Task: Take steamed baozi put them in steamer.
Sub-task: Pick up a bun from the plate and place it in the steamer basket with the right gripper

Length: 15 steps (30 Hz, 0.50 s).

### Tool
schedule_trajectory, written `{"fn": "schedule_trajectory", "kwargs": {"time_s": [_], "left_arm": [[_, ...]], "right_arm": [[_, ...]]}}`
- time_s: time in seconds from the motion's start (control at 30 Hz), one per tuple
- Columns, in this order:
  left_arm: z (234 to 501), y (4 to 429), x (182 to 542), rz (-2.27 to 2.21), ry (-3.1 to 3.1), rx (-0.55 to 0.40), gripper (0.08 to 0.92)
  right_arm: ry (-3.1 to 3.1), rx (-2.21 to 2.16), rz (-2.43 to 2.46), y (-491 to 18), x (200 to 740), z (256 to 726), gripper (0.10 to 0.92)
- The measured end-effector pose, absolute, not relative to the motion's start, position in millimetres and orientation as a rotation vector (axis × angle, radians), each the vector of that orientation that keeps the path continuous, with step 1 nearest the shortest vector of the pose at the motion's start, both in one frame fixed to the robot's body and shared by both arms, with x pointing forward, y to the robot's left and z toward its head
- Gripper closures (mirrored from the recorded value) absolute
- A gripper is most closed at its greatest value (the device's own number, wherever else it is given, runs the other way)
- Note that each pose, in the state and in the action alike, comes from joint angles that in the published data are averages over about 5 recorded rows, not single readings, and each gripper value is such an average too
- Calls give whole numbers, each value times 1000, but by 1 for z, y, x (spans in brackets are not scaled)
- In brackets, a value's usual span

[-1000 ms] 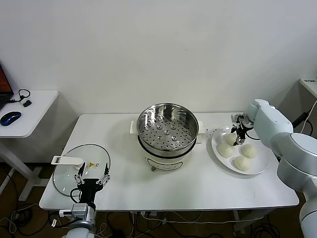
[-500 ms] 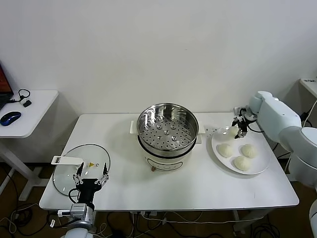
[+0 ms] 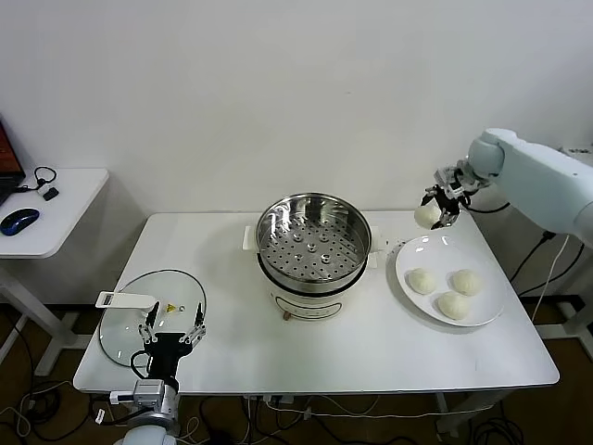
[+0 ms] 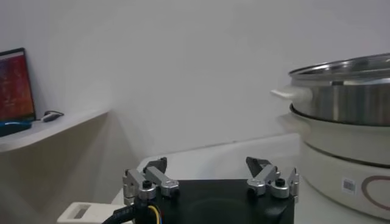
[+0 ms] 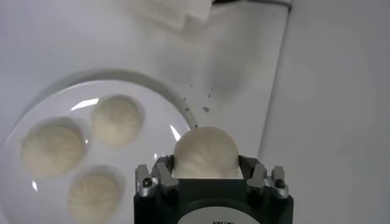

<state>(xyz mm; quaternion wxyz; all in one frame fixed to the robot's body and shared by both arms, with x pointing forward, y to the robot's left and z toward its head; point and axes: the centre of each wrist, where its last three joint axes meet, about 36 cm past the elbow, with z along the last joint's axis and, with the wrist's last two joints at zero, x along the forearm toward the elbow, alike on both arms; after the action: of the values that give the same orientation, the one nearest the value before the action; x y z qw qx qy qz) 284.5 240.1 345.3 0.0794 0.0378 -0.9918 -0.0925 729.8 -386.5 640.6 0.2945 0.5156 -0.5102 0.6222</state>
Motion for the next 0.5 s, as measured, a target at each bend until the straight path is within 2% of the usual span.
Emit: {"fn": "schedule_trajectory", "kwargs": {"time_s": [0.5], "left_arm": [[346, 238, 285, -283, -2969, 108, 177]], "right_arm": [[-1173, 1844, 1863, -329, 723, 712, 310]]}}
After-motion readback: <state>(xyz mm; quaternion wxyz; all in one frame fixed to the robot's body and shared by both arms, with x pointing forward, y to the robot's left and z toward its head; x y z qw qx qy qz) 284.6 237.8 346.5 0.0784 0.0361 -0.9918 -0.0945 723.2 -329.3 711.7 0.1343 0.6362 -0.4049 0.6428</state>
